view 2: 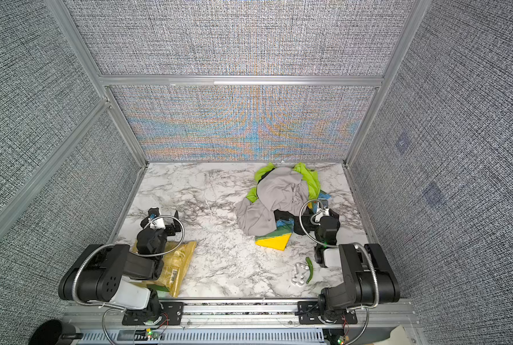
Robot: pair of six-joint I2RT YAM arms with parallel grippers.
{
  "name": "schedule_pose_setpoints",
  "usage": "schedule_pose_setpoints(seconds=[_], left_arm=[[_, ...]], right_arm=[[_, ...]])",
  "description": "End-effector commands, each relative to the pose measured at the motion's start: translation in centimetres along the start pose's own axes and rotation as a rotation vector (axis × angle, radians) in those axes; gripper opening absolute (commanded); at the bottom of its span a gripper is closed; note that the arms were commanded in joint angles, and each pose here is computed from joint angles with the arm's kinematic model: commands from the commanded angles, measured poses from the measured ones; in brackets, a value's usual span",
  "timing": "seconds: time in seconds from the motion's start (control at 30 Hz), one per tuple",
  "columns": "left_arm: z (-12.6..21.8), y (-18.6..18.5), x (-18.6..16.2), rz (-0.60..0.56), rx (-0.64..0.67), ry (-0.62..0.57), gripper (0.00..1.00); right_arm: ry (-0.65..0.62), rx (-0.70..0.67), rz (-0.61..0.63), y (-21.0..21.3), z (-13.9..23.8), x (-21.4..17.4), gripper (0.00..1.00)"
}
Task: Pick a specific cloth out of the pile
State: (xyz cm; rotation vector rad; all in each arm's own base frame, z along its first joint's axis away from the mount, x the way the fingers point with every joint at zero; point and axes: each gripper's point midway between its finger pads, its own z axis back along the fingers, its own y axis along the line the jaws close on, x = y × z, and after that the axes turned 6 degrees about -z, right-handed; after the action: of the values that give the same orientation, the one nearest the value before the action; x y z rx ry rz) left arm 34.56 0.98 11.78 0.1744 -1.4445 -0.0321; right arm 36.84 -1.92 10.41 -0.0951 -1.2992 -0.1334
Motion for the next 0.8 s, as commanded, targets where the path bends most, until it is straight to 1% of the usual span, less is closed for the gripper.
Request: schedule_pose_setpoints(seconds=[0.0, 0.07, 0.2, 0.27, 0.37, 0.47, 0.6, 0.67, 0.77], left_arm=[[0.3, 0.2, 2.3, 0.010, 0.005, -0.086, 0.99], [0.3, 0.6, 2.6, 0.015, 0.023, -0.081, 0.99], [-0.1, 1.0, 3.4, 0.019, 0.038, -0.039, 0.99], [-0.2, 1.3, 4.5, 0.027, 0.048, -0.032, 0.99], [0.0, 1.9, 7.2, 0.097, 0.067, -0.061, 0.99], [0.1, 1.5, 10.1, 0.153, 0.037, -0.087, 0.99], [-0.6, 1.0, 12.8, 0.230, 0.011, -0.022, 0.99], [-0.8, 0.0, 14.7, 0.265, -0.048, -0.014, 0.99], [-0.9, -2.1, 17.3, 0.303, -0.161, -0.001, 0.99]], right_arm=[[-0.046, -0.018, -0.022, -0.3, 0.3, 1.8, 0.99], [-0.036, -0.025, -0.024, -0.4, 0.4, 2.3, 0.99], [-0.063, -0.036, -0.034, -0.7, 1.3, 3.9, 0.99], [-0.079, -0.050, -0.060, -1.0, 1.9, 5.4, 0.99], [-0.056, -0.057, -0.094, -1.0, 2.2, 7.7, 0.99], [-0.035, -0.053, -0.112, -0.8, 2.9, 9.8, 0.99], [-0.041, -0.062, -0.135, -1.0, 3.9, 12.6, 0.99], [-0.035, -0.091, -0.167, -1.5, 4.4, 14.3, 0.99], [-0.026, -0.095, -0.197, -1.5, 5.0, 16.4, 0.99]])
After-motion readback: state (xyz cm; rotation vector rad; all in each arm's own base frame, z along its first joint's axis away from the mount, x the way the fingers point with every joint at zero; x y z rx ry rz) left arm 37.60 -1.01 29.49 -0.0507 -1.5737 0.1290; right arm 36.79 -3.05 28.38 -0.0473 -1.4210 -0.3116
